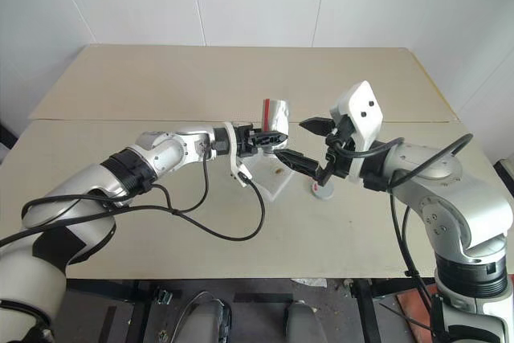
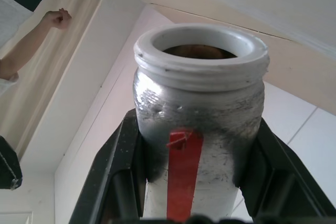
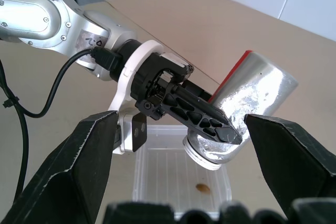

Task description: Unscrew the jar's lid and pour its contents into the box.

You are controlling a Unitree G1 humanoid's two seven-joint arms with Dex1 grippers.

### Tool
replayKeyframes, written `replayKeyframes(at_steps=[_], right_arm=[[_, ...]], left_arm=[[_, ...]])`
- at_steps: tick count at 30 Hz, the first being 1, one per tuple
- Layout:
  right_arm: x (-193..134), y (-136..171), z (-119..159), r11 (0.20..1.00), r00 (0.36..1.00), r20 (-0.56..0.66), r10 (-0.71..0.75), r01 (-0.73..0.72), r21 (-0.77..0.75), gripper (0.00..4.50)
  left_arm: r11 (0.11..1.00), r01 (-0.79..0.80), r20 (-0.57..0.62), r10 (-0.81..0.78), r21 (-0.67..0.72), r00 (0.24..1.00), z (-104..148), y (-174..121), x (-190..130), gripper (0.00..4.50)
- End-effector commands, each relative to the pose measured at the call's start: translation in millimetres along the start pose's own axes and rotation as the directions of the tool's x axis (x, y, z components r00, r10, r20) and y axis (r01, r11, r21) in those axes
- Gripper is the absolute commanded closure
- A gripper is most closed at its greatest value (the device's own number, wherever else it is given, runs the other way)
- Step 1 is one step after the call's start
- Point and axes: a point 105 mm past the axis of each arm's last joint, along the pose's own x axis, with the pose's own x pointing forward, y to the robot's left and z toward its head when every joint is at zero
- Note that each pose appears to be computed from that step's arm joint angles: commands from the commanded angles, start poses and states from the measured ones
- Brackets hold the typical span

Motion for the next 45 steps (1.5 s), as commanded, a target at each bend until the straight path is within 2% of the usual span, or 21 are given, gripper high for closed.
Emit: replayKeyframes(at_steps=[1,4,7,9,11,13,15,16,18,21,22,24,29,33,38,40,41,45], right_arm=[[-6.4,1.0,14.6,0.999,0.999,0.051,-0.012,0.015,-0.047,0.05],[-6.5,1.0,13.9,0.999,0.999,0.049,-0.01,0.012,-0.047,0.05],[-5.5,0.3,12.8,0.999,0.999,0.046,-0.004,0.006,-0.04,0.05],[-5.2,0.6,12.6,0.999,0.999,0.047,0.006,-0.004,-0.038,0.05],[-4.8,0.2,12.4,0.999,0.999,0.048,0.016,-0.014,-0.038,0.05],[-4.2,-0.8,11.8,0.999,0.999,0.048,0.024,-0.022,-0.037,0.05],[-3.7,-1.8,11.0,0.999,0.998,0.048,0.031,-0.029,-0.038,0.05],[-3.0,-1.7,10.7,0.999,0.998,0.049,0.037,-0.036,-0.035,0.05],[-2.4,-0.4,10.5,0.998,0.997,0.052,0.051,-0.049,-0.031,0.05],[-2.7,1.1,10.0,0.998,0.997,0.055,0.062,-0.06,-0.027,0.05],[-2.7,1.3,9.9,0.998,0.996,0.057,0.063,-0.061,-0.026,0.05],[-3.0,1.6,9.9,0.998,0.996,0.059,0.064,-0.062,-0.025,0.05],[-3.8,2.6,10.2,0.998,0.996,0.065,0.062,-0.06,-0.022,0.05],[-4.8,5.1,10.3,0.998,0.996,0.073,0.059,-0.057,-0.02,0.05],[-5.7,7.5,9.8,0.998,0.995,0.078,0.06,-0.059,-0.018,0.05],[-5.3,8.0,9.2,0.998,0.995,0.077,0.061,-0.06,-0.017,0.0],[-4.9,8.1,8.9,0.998,0.995,0.077,0.062,-0.061,-0.017,0.0],[-3.6,8.7,8.4,0.998,0.995,0.077,0.065,-0.064,-0.016,0.0]], left_arm=[[0.999,-0.046,-0.039,0.047,0.012,0.998,-18.3,13.3,0.9,2.57],[0.997,-0.051,-0.092,0.046,-0.056,0.995,-26.1,14.4,-1.3,2.57],[0.973,-0.097,-0.202,0.055,-0.208,0.978,-40.7,17.2,-7.3,2.57],[0.896,-0.145,-0.336,-0.005,-0.419,0.942,-59.4,12.6,-17.1,2.57],[0.757,-0.239,-0.45,-0.082,-0.609,0.889,-77.2,4.1,-32.3,2.57],[0.54,-0.366,-0.531,-0.185,-0.758,0.827,-90.0,-6.0,-46.9,2.57],[0.217,-0.493,-0.538,-0.304,-0.843,0.786,-92.4,-18.6,-60.0,2.57],[0.018,-0.554,-0.522,-0.359,-0.832,0.774,-89.8,-28.3,-68.1,2.57],[-0.308,-0.62,-0.488,-0.407,-0.722,0.772,-81.3,-40.3,-81.0,2.57],[-0.624,-0.58,-0.429,-0.395,-0.524,0.813,-64.7,-46.7,-92.0,2.57],[-0.681,-0.554,-0.422,-0.375,-0.479,0.825,-58.7,-47.2,-94.9,2.57],[-0.744,-0.521,-0.425,-0.347,-0.419,0.836,-47.8,-48.1,-99.5,2.57],[-0.772,-0.534,-0.468,-0.352,-0.345,0.811,-24.9,-60.4,-105.3,2.57],[-0.747,-0.543,-0.476,-0.345,-0.383,0.809,-4.5,-65.9,-100.5,2.57],[-0.74,-0.525,-0.426,-0.35,-0.421,0.834,17.5,-71.4,-94.0,2.57],[-0.738,-0.528,-0.412,-0.363,-0.421,0.835,21.2,-75.0,-93.5,1.85],[-0.741,-0.529,-0.407,-0.37,-0.413,0.835,22.2,-76.5,-93.5,1.65],[-0.736,-0.527,-0.392,-0.375,-0.425,0.84,23.7,-77.4,-99.2,0.36]])
